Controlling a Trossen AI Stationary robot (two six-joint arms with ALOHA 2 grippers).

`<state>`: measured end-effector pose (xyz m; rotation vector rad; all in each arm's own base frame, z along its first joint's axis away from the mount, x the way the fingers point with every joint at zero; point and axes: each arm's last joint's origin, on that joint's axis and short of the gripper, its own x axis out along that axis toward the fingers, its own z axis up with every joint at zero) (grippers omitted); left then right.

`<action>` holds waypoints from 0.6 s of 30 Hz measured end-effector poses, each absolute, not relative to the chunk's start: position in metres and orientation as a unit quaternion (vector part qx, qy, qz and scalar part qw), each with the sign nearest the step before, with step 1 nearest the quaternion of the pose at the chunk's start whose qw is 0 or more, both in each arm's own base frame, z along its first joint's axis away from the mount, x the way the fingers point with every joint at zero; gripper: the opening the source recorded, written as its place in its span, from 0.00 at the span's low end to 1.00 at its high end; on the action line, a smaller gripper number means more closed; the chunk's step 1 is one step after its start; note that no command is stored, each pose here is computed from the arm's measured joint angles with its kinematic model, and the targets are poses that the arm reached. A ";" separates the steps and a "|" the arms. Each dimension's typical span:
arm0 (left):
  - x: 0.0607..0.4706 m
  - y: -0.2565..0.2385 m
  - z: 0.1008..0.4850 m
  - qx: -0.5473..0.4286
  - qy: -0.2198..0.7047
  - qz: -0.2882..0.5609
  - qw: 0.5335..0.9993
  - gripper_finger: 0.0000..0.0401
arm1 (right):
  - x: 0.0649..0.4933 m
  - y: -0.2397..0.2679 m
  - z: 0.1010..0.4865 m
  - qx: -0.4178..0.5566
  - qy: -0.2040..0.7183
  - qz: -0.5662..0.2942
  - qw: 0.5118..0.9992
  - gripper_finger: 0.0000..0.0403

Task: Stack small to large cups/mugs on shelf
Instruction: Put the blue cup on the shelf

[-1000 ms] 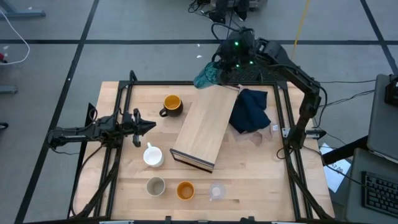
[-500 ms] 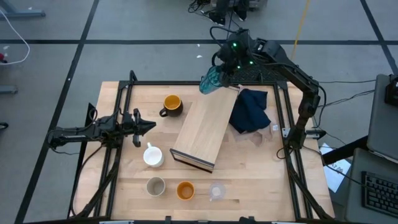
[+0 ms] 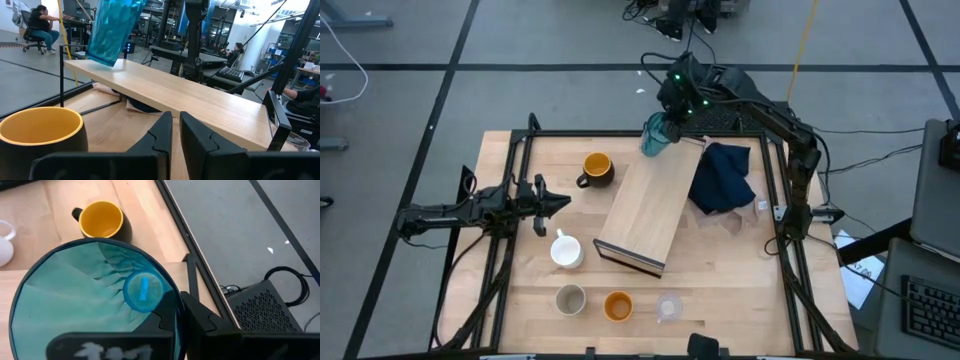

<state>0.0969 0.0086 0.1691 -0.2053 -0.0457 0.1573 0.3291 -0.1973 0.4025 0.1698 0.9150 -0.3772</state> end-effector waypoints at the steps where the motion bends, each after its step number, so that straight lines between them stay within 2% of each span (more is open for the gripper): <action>1: 0.097 0.009 0.169 -0.102 -0.023 0.078 0.991 0.09 | 0.328 -0.199 0.403 0.082 0.438 -0.183 0.876 0.00; 18: 0.097 0.009 0.169 -0.096 -0.022 0.079 0.992 0.09 | 0.319 -0.208 0.402 0.089 0.447 -0.190 0.869 0.00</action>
